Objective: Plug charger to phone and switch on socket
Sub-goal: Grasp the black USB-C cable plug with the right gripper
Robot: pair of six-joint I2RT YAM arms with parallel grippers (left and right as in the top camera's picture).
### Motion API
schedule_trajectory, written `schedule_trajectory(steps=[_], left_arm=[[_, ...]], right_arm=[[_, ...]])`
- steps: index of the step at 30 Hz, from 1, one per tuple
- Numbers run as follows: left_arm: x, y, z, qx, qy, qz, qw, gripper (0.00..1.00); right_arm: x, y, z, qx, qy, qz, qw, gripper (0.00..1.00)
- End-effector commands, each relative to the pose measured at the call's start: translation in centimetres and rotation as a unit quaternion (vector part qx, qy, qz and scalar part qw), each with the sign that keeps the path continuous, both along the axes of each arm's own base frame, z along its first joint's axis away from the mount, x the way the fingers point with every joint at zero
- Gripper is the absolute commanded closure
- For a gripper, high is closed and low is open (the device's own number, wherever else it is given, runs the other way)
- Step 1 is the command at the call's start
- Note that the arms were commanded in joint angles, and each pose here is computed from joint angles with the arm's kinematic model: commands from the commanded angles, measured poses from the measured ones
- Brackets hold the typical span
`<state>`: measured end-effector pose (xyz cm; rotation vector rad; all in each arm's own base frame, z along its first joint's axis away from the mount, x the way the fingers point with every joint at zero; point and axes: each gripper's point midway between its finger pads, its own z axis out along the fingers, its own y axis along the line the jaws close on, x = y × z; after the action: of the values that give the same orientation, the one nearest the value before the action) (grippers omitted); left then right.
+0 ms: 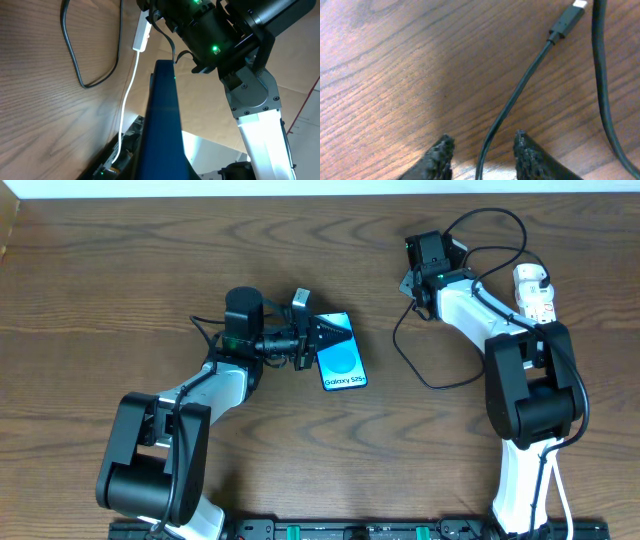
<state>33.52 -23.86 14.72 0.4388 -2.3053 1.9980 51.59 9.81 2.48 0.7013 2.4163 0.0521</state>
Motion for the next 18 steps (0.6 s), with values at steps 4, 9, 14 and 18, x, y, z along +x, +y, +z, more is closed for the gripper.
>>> schedule_trajectory(steps=[4, 9, 14, 18], left_arm=[[0.1, -0.2, 1.4, -0.01, -0.027, -0.016, 0.999, 0.92], [0.1, -0.2, 1.4, -0.01, -0.027, -0.015, 0.999, 0.92], [0.1, -0.2, 1.4, -0.01, -0.026, -0.015, 0.999, 0.94], [0.0, -0.2, 1.4, -0.011, -0.026, -0.017, 0.999, 0.92]], right_arm=[[0.5, 0.1, -1.2, -0.004, 0.0, -0.002, 1.0, 0.52], [0.0, 0.5, -3.2, 0.001, 0.021, 0.006, 1.0, 0.64], [-0.3, 2.7, -3.3, 0.037, 0.032, 0.053, 0.997, 0.99], [-4.3, 6.8, -2.2, 0.09, 0.103, 0.211, 0.968, 0.99]])
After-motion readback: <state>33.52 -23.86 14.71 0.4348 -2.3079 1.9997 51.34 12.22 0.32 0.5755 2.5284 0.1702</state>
